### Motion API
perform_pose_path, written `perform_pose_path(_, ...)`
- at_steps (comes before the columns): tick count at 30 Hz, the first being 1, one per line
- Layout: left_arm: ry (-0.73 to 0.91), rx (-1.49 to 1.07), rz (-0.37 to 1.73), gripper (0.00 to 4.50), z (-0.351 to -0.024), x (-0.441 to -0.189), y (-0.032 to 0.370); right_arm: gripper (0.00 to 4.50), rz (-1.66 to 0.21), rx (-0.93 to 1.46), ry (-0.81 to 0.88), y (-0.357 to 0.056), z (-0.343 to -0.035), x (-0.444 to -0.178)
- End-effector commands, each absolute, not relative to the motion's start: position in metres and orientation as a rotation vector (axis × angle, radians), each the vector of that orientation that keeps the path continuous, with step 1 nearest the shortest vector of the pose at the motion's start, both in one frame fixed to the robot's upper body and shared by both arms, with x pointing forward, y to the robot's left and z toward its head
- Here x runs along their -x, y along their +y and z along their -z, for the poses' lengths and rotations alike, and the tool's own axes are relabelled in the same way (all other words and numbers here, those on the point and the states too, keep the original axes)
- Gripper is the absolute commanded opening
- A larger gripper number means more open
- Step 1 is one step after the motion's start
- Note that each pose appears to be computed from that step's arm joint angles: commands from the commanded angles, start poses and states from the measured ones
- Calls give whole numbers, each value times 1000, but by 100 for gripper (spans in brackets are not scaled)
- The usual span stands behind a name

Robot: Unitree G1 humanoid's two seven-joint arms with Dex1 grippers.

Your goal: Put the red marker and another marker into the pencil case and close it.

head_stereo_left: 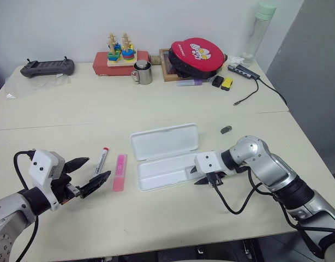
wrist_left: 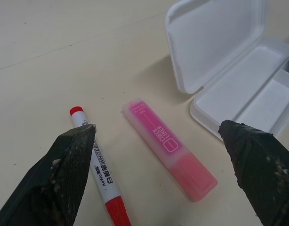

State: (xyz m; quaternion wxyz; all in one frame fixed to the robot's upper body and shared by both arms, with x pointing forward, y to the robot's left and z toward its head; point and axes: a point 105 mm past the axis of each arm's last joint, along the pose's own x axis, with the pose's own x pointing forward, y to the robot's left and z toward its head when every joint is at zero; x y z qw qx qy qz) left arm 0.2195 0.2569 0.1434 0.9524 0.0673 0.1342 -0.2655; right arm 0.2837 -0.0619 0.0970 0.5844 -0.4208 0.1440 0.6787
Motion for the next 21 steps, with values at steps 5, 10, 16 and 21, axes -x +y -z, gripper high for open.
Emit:
perform_pose_path(5,250,-168,537,450,-152,-220,260,370,-1600,905,242,-56,-136,-281)
perform_pose_path(10,270,-149,476,450,-154,-217,274,370,-1639,706,165,-54,-187,-272)
perform_pose_path(16,289,-118,362,450,-153,-219,292,370,-1585,569,133,-50,-202,-275)
perform_pose_path(21,325,-97,335,450,-147,-221,294,370,-1562,550,133,-50,-204,-276)
